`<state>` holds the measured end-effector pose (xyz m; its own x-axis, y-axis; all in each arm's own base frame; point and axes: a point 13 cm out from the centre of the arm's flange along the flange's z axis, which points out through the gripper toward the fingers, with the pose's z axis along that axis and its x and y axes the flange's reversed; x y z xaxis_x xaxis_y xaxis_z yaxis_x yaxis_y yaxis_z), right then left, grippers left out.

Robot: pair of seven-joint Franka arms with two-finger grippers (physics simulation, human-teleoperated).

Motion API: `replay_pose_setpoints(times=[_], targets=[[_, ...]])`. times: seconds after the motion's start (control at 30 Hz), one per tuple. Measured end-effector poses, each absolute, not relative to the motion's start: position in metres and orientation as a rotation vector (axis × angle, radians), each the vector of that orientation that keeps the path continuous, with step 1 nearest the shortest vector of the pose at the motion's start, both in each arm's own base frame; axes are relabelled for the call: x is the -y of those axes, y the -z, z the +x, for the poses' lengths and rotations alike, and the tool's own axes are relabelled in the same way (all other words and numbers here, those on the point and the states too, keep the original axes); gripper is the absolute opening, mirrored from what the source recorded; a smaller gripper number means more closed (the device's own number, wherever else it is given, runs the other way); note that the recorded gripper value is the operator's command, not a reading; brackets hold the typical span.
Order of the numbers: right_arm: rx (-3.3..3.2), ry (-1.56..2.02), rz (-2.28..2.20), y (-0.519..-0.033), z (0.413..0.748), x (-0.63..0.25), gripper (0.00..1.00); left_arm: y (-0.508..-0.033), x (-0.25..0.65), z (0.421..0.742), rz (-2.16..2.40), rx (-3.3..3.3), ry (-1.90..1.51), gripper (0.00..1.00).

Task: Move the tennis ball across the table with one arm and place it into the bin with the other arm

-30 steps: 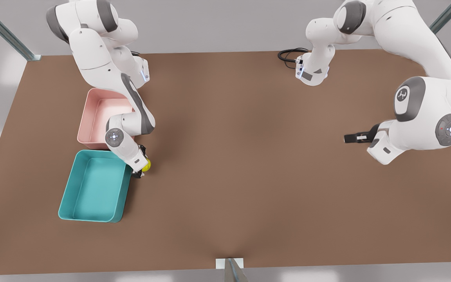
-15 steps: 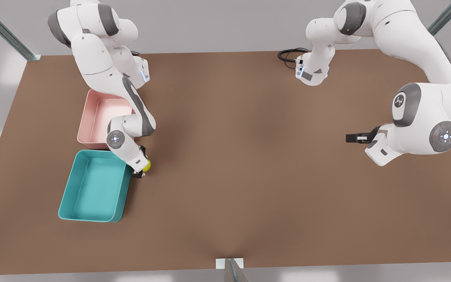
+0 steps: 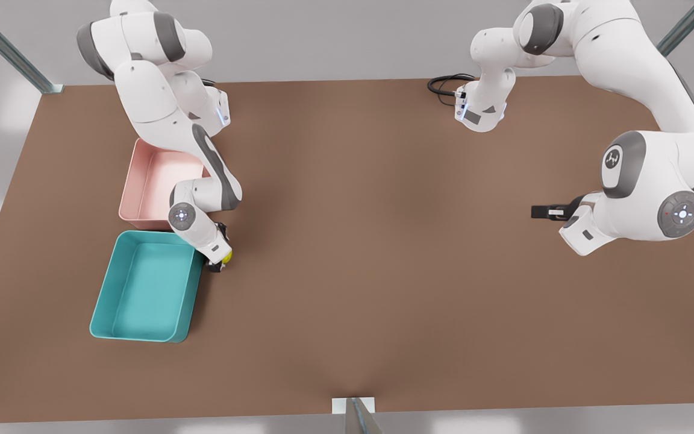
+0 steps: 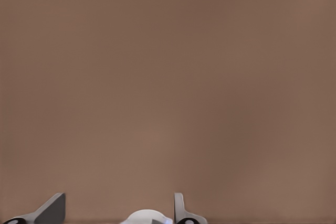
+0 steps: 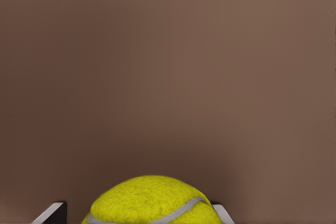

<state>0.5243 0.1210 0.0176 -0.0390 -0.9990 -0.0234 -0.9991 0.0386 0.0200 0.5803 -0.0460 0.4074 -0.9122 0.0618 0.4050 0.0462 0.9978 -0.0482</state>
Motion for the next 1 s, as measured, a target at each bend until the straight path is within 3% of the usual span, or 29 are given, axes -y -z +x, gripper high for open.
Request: replay_pose_setpoints(times=[0.03, 0.1, 0.23, 0.5, 0.73, 0.9, 1.0], targets=[[-2.262, -0.046, -2.172, -0.017, 0.525, -0.121, 0.95, -0.406, 0.046, 0.58, -0.079, 2.72, -0.053, 1.0], [-2.26, -0.044, -2.168, -0.018, 0.526, -0.12, 0.63, -0.406, 0.045, 0.58, -0.081, 2.718, -0.054, 1.0], [-2.239, -0.035, -2.175, -0.022, 0.529, -0.126, 0.5, -0.405, 0.044, 0.58, -0.087, 2.716, -0.056, 1.0], [-2.208, -0.048, -2.138, -0.044, 0.542, -0.149, 0.47, -0.401, 0.044, 0.579, -0.097, 2.703, -0.057, 1.0], [-2.137, -0.078, -2.025, -0.164, 0.632, -0.195, 0.47, -0.396, 0.04, 0.579, -0.095, 2.694, -0.06, 1.0], [-2.244, -0.162, -1.953, -0.222, 0.661, -0.137, 0.47, -0.395, 0.04, 0.579, -0.096, 2.691, -0.061, 1.0], [-2.383, -0.19, -1.901, -0.217, 0.66, -0.064, 0.47, -0.394, 0.04, 0.579, -0.097, 2.688, -0.062, 1.0]])
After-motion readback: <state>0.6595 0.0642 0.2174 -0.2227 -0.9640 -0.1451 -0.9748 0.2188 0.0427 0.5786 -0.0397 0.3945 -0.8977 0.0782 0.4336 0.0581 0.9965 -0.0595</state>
